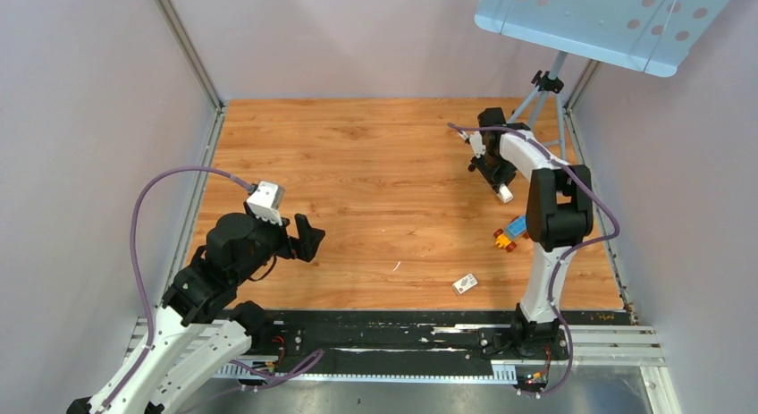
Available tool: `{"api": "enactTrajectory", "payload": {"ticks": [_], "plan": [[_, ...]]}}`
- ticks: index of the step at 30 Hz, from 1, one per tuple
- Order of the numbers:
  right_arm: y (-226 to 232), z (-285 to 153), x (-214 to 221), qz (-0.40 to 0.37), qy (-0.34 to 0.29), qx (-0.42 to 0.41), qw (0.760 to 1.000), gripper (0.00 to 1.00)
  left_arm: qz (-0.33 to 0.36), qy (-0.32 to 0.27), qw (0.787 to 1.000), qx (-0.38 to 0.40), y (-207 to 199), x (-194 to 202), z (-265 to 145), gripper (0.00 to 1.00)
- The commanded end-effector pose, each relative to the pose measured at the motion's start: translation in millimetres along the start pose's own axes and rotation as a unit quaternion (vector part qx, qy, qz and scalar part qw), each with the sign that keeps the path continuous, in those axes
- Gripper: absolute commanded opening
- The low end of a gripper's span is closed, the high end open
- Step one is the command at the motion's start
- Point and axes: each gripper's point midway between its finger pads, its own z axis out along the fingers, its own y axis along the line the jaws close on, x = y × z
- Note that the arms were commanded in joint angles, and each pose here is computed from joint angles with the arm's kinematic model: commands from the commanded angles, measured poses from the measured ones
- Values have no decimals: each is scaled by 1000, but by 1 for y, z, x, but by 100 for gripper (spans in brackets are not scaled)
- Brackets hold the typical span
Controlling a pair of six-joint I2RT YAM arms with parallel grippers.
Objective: Load the staples into the stapler
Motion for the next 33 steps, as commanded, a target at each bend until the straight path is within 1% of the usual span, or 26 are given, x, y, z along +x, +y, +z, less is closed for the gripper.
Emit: {"api": "enactTrajectory", "payload": {"ticks": [1,4,6,10,13,15,18,21,24,26,28,33], "plan": [[27,-43,1,17,-32,-21,999,15,-8,-15,1000,-12,3,-8,-2,100],[51,-63,-1,32,-58,-38,997,13,-15,-15,1000,-19,5,-9,-2,99],[74,-79,-4,30,-84,-59,994,13,-19,-14,1000,-21,5,-8,-1,99],[132,-119,-13,-1,-176,-91,980,12,-40,-4,999,-23,4,-4,2,93],[178,-154,-13,-40,-254,-134,957,12,-80,20,997,-1,-9,2,7,90],[201,-175,-9,-59,-309,-149,938,12,-120,42,991,40,-28,7,12,87],[234,-203,1,-83,-378,-195,901,12,-171,69,977,109,-58,12,21,79],[259,-228,9,-89,-437,-237,863,12,-202,89,964,145,-75,17,33,74],[278,-245,14,-101,-472,-266,834,13,-212,105,958,161,-82,23,46,69],[291,-254,16,-102,-478,-285,824,13,-209,118,957,165,-86,30,55,67],[305,-260,17,-119,-480,-296,817,13,-206,125,954,175,-91,33,61,67],[330,-266,10,-150,-475,-294,816,12,-219,130,943,213,-108,37,68,66]]}}
